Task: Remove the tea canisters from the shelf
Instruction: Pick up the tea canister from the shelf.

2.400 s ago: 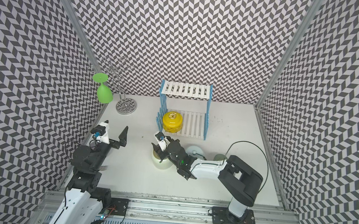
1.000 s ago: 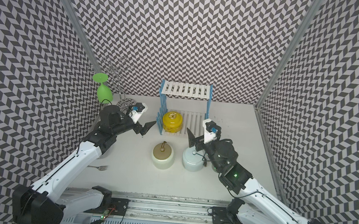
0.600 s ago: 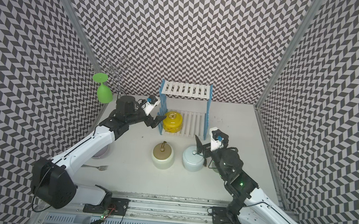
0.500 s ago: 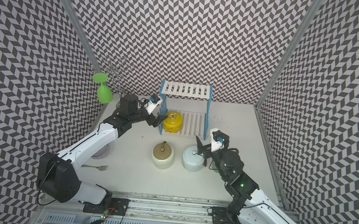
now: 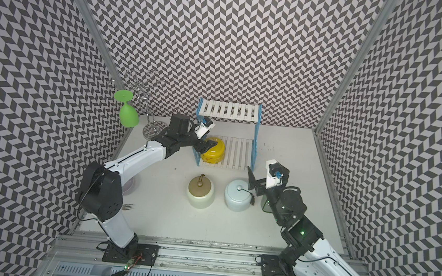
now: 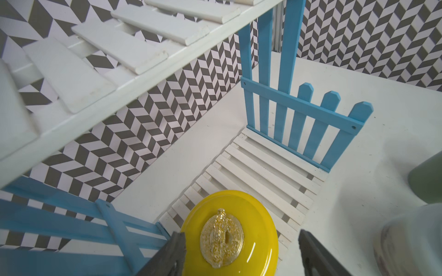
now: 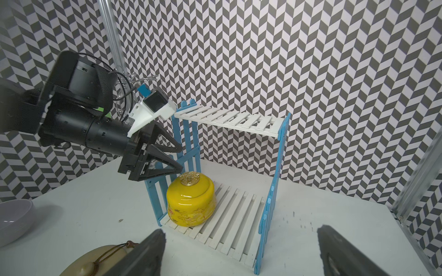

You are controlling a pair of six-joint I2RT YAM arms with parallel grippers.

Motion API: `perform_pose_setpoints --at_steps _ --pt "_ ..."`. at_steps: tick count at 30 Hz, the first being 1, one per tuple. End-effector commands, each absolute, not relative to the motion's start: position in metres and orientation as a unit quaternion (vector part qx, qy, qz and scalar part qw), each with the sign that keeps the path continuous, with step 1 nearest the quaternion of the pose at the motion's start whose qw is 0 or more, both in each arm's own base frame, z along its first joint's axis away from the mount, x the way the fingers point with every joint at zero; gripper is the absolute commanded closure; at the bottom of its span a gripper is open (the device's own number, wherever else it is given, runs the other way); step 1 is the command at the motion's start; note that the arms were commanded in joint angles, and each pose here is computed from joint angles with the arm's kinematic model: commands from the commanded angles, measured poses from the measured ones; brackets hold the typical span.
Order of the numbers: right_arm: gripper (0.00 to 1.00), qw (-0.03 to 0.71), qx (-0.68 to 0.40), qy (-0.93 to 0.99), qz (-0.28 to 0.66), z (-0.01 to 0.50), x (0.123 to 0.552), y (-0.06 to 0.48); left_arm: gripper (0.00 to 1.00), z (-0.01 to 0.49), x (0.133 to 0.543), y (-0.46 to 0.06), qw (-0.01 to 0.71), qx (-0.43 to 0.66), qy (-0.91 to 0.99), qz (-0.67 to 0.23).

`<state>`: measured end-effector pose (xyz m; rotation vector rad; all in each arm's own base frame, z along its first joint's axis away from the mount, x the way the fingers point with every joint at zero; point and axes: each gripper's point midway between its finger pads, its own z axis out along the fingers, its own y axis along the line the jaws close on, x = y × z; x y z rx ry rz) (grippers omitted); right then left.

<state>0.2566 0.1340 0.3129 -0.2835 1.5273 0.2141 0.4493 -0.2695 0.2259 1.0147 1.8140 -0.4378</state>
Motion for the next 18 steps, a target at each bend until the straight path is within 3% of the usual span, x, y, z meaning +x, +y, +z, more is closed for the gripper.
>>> perform_pose_setpoints --at_steps 1,18 --pt "0.00 0.729 -0.109 0.669 0.096 0.326 0.255 0.125 0.25 0.224 0.458 -0.275 0.487 0.425 0.745 -0.168" --pt "0.00 0.733 -0.100 0.666 0.100 0.327 0.256 0.119 0.49 0.176 0.479 -0.278 0.447 0.437 0.766 -0.147"
